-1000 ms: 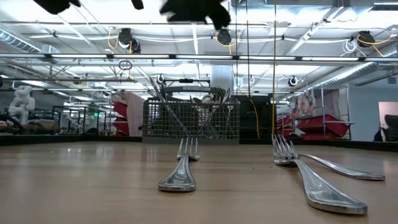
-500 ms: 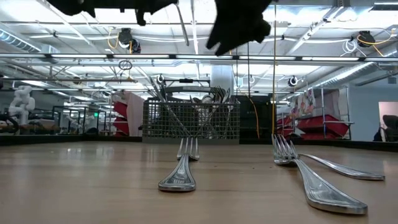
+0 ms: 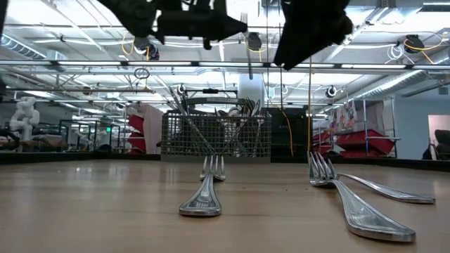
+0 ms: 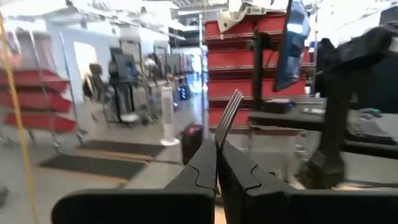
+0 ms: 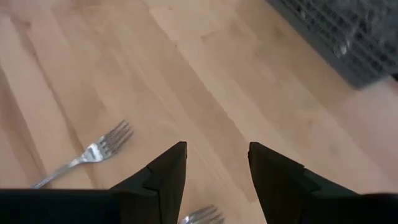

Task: Sort silverware
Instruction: Put the silver fork into the utensil holder

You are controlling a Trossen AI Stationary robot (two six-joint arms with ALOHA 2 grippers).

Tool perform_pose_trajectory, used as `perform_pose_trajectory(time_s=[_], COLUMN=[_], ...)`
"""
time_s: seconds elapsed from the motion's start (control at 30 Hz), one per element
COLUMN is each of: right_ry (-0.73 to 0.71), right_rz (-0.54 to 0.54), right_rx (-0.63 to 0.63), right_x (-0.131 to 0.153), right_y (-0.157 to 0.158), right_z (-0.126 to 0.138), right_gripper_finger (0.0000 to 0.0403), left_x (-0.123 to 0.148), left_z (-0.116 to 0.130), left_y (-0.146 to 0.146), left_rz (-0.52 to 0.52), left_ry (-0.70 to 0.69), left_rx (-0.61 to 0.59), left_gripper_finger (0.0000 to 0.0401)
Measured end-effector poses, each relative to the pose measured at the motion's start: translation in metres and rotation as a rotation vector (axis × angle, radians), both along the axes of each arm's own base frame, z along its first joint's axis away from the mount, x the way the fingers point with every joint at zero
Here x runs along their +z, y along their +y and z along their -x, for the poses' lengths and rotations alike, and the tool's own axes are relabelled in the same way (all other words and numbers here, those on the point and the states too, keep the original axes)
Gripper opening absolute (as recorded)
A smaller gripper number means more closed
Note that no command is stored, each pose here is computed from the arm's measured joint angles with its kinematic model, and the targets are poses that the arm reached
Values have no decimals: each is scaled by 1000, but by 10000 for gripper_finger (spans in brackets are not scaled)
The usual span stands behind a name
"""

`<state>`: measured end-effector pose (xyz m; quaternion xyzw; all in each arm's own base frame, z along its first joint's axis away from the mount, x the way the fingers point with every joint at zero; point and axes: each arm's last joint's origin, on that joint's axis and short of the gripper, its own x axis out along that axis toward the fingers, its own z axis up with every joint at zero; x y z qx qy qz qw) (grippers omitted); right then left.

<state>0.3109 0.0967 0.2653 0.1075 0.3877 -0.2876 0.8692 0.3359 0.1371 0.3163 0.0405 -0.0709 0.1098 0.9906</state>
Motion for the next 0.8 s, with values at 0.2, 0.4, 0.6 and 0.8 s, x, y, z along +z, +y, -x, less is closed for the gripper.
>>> perform_pose_trajectory(time_s=[0.2, 0.4, 0.6, 0.8], right_ry=[-31, -55, -118, -146], right_rz=[-70, -127, -134, -157], right_rx=[-58, -119, -184, -213], right_x=[-16, -31, -37, -37], right_y=[24, 42, 54, 59], right_z=[15, 31, 42, 46], right_gripper_finger=[164, 164, 164, 164], left_x=[0, 10, -6, -49], left_z=[-33, -46, -60, -74], left_y=[35, 77, 103, 115], left_rz=[-75, -116, -100, -95], left_ry=[27, -24, 3, 127], left_rx=[59, 138, 151, 163], left_gripper_finger=[5, 5, 5, 5])
